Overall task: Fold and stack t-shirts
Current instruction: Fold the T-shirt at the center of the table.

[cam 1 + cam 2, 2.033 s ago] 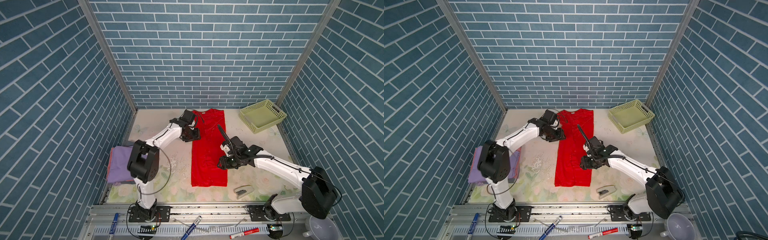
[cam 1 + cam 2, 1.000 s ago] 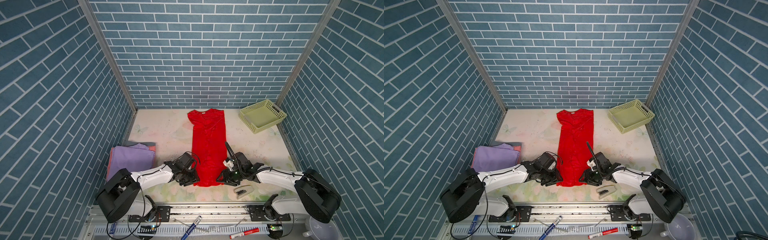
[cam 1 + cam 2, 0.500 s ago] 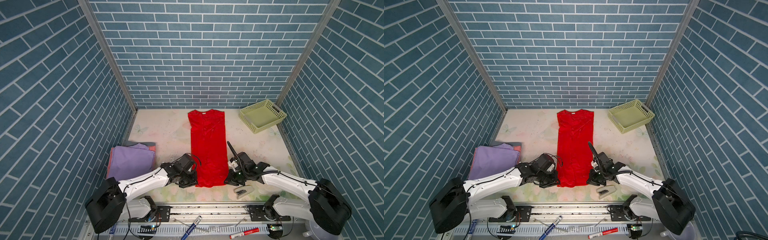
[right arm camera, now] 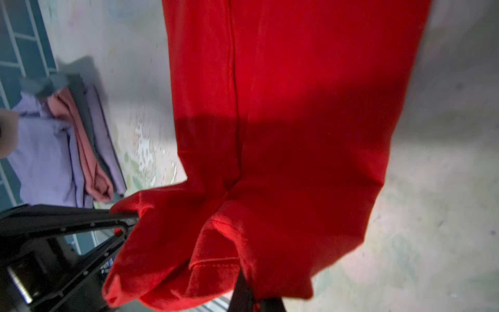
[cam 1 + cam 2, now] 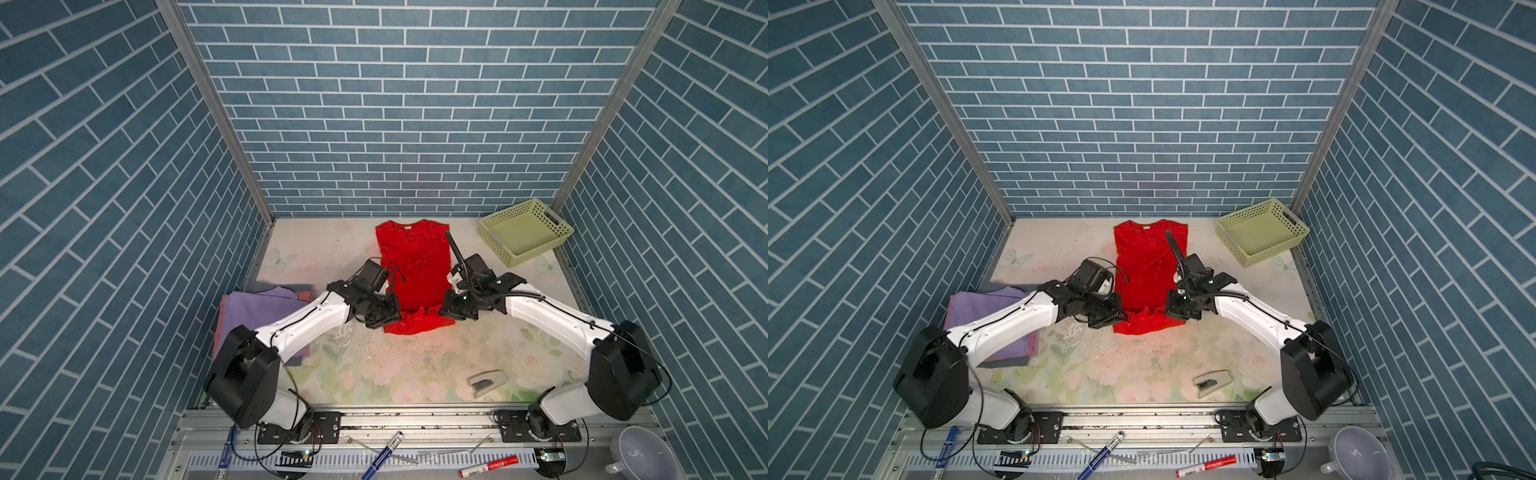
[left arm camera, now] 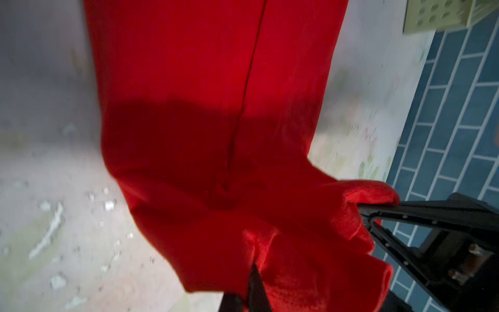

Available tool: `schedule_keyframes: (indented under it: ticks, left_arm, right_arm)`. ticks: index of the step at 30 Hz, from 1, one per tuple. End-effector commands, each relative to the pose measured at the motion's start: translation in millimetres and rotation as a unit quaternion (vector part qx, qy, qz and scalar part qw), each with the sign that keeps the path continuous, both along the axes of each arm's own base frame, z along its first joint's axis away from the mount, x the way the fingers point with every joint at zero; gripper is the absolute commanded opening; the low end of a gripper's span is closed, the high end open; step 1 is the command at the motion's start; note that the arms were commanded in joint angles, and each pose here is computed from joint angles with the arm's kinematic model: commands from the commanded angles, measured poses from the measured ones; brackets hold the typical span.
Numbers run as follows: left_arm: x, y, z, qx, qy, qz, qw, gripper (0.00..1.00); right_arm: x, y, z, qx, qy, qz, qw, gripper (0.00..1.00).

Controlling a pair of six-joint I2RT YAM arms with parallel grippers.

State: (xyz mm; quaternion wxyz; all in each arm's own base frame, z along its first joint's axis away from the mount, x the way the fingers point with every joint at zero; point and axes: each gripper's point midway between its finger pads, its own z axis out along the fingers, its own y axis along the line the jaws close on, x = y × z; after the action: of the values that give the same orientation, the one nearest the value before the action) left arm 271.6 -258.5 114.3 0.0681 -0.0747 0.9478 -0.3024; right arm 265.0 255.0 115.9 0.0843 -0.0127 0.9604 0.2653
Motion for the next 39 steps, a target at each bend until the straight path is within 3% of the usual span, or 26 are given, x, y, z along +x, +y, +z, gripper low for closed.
schedule_keyframes:
  ticks: [1, 8, 14, 16, 17, 18, 20, 21, 23, 26, 31, 36, 39]
  left_arm:
    - [32, 3, -8, 0.005, -0.013, -0.021, 1.0, 0.0]
    - [104, 8, -30, -0.005, -0.019, 0.021, 1.0, 0.0]
    - [143, 4, -33, -0.024, -0.019, 0.034, 0.999, 0.01]
    - [151, 8, -33, -0.019, -0.019, 0.037, 0.999, 0.05]
    - [155, 11, -33, -0.014, -0.02, 0.042, 0.999, 0.13]
    - [161, 14, -31, -0.014, -0.024, 0.046, 0.999, 0.22]
    - [174, 17, -25, -0.019, -0.037, 0.057, 0.997, 0.28]
    - [181, 21, -22, -0.02, -0.043, 0.066, 0.997, 0.33]
    - [197, 30, -15, -0.027, -0.058, 0.086, 0.994, 0.39]
    - [210, 51, -1, -0.021, -0.083, 0.128, 0.988, 0.41]
    - [186, 75, 8, 0.03, -0.09, 0.118, 0.988, 0.46]
    - [127, 83, -4, 0.045, -0.068, 0.081, 0.993, 0.5]
    - [89, 84, -11, 0.023, -0.049, 0.075, 0.996, 0.57]
  right_arm:
    - [44, -8, -4, -0.024, -0.02, -0.02, 0.999, 0.0]
    - [94, -1, -34, -0.06, -0.007, -0.012, 0.998, 0.0]
    - [125, -6, -40, -0.04, -0.005, -0.051, 0.998, 0.0]
    - [137, -1, -39, -0.016, -0.007, -0.053, 0.998, 0.01]
    - [144, 4, -37, 0.005, -0.01, -0.05, 0.999, 0.1]
    - [152, 6, -33, 0.021, -0.011, -0.049, 0.999, 0.26]
    - [169, -2, -25, 0.023, -0.022, -0.066, 0.997, 0.35]
    - [177, -9, -18, 0.023, -0.032, -0.079, 0.996, 0.47]
    - [189, -21, -3, 0.026, -0.052, -0.101, 0.993, 0.6]
    - [191, -33, 11, 0.027, -0.069, -0.116, 0.99, 0.6]
    - [157, -40, 3, 0.037, -0.042, -0.127, 0.99, 0.6]
    - [104, -45, -15, 0.049, 0.003, -0.135, 0.99, 0.61]
    - [77, -42, -27, 0.074, 0.032, -0.141, 0.987, 0.67]
